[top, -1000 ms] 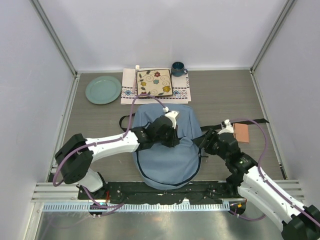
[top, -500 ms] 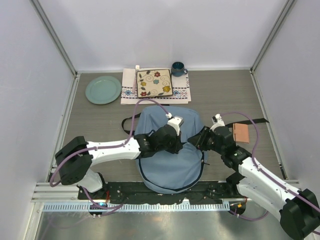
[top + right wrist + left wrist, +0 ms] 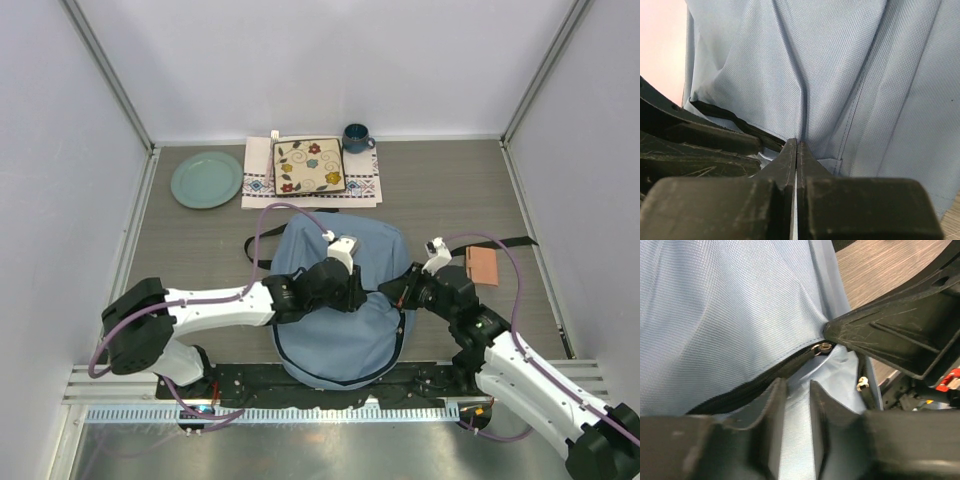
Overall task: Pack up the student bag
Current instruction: Unzip the student bag at the center of the board.
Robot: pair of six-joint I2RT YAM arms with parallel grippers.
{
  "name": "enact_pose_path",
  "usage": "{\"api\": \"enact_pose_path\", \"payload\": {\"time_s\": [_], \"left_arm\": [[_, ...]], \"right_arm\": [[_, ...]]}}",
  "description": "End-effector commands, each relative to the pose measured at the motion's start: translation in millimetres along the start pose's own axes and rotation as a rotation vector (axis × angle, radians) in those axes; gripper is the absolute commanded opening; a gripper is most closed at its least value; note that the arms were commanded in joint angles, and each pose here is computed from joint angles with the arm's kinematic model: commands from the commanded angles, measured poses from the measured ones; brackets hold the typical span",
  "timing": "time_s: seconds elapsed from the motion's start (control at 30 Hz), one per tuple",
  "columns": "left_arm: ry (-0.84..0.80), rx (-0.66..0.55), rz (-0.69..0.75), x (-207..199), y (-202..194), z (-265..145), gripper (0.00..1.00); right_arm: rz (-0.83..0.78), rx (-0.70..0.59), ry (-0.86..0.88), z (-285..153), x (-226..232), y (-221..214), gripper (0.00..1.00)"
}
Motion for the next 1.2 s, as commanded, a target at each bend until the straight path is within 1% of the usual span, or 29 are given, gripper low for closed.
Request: {"api": "enact_pose_path", "payload": {"time_s": [0.0, 0.1, 0.17, 0.2, 0.3, 0.43, 0.57, 0.7, 0.9, 0.97, 1.0, 1.03, 1.1, 1.13, 1.17], "left_arm": [[0.262, 0.031, 0.041, 54.6, -14.6, -11.0, 0.40], [0.285, 0.017, 0.030, 53.4, -7.7, -15.3, 0.45], [0.282, -0.004, 0.003, 47.2, 2.1, -17.5, 0.57], [0.284, -0.013, -0.023, 45.2, 7.6, -17.6, 0.60], [0.265, -0.018, -0.063, 37.5, 16.0, -17.8, 0.60], [0.282, -0.008, -0.098, 34.3, 17.0, -15.0, 0.62], [0.330, 0.037, -0.109, 39.9, 8.0, -7.1, 0.63], [0.323, 0.105, -0.110, 40.9, -3.9, -2.9, 0.62], [0.337, 0.159, -0.133, 52.5, -21.2, 0.9, 0.62], [0.342, 0.166, -0.138, 53.5, -23.1, 2.1, 0.60], [0.343, 0.170, -0.140, 52.9, -23.6, 3.9, 0.57], [0.351, 0.179, -0.142, 54.2, -25.9, 6.4, 0.50], [0.349, 0.187, -0.144, 51.4, -25.9, 10.5, 0.44], [0.358, 0.197, -0.142, 53.0, -29.0, 14.4, 0.36], [0.351, 0.204, -0.141, 51.8, -29.7, 16.0, 0.32]], "right_arm": [[-0.073, 0.122, -0.019, -5.6, -11.2, -27.0, 0.01], [-0.092, 0.132, -0.017, -4.6, -10.9, -27.5, 0.01], [-0.098, 0.141, -0.015, -3.7, -10.6, -29.0, 0.01], [-0.103, 0.140, -0.015, -3.4, -10.5, -28.9, 0.01], [-0.115, 0.142, -0.014, -2.9, -9.4, -30.6, 0.01], [-0.135, 0.143, -0.015, -2.7, -7.0, -31.9, 0.01], [-0.156, 0.146, -0.009, -1.8, -3.7, -34.1, 0.01], [-0.188, 0.147, 0.017, -2.1, 4.1, -37.6, 0.01], [-0.178, 0.128, 0.015, -1.5, 5.2, -37.1, 0.01], [-0.175, 0.120, 0.014, -1.2, 5.5, -35.8, 0.01], [-0.174, 0.120, 0.013, -1.2, 5.1, -36.4, 0.01], [-0.171, 0.121, 0.014, -1.3, 5.0, -37.2, 0.01], [-0.173, 0.114, 0.015, -1.6, 4.9, -36.8, 0.01], [-0.175, 0.111, 0.013, -1.7, 4.6, -36.4, 0.01], [-0.173, 0.111, 0.013, -1.7, 4.7, -36.4, 0.01]]}}
Point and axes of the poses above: each gripper's point midway between its finger pads, its own z axis out along the fingers, its own x axis along the line the jaws close on, y = z × x, the point moved 5 cm from there along -z, back along the fingers, and after that the axes turned 14 degrees about -z, right-handed, at the moved point
